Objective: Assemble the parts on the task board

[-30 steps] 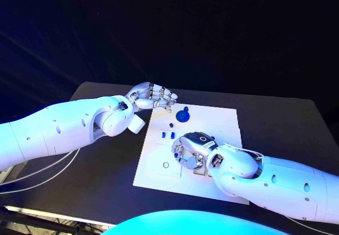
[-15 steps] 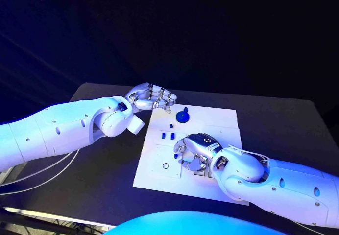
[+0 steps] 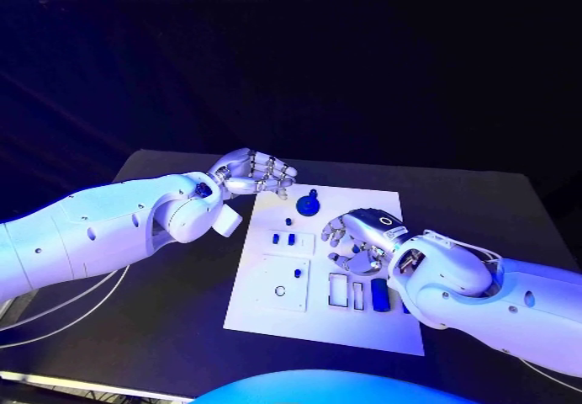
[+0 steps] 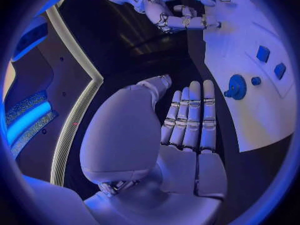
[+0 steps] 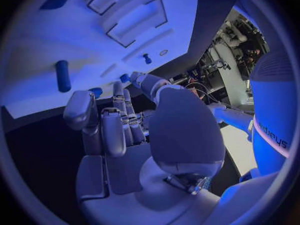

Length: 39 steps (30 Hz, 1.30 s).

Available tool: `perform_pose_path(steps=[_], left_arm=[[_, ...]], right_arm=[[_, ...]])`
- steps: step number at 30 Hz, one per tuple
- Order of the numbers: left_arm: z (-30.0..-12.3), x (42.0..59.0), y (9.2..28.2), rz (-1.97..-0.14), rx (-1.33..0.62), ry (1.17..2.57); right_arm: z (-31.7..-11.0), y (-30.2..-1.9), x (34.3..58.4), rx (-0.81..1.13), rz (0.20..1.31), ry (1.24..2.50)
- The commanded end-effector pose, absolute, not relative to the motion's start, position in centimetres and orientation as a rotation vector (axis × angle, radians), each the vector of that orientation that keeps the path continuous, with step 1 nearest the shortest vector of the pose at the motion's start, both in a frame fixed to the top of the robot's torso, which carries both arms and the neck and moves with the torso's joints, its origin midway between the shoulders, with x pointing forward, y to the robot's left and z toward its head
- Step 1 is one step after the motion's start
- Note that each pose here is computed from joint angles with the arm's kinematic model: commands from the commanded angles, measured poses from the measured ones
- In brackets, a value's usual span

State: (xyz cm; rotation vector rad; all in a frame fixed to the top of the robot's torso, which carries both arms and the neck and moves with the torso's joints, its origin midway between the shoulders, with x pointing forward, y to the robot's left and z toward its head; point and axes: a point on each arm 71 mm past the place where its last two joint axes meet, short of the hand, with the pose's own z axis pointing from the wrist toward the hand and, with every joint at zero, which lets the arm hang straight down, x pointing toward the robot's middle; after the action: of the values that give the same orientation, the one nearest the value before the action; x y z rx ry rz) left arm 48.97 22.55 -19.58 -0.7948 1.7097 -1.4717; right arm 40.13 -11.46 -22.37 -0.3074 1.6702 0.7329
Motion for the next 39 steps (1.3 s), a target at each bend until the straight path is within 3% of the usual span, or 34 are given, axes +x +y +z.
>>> perform_pose_path(steps=[1,12,27,39], left_arm=[[-19.5,48.9,22.5,-1.492,-0.792,1.708],[-19.5,48.9,22.6,-1.495,-0.797,1.707],[-19.5,48.9,22.7,-1.492,-0.8,1.709],[-19.5,48.9,22.8,-1.489,-0.801,1.709]], right_arm=[[-21.9,-12.6,40.8,-0.263,0.729,1.687],[-22.3,-15.7,42.6,-0.259,0.635,1.769],[-23.2,-16.0,42.9,-0.278,0.584,1.82],[-23.0,-15.7,42.9,-0.271,0.606,1.792]])
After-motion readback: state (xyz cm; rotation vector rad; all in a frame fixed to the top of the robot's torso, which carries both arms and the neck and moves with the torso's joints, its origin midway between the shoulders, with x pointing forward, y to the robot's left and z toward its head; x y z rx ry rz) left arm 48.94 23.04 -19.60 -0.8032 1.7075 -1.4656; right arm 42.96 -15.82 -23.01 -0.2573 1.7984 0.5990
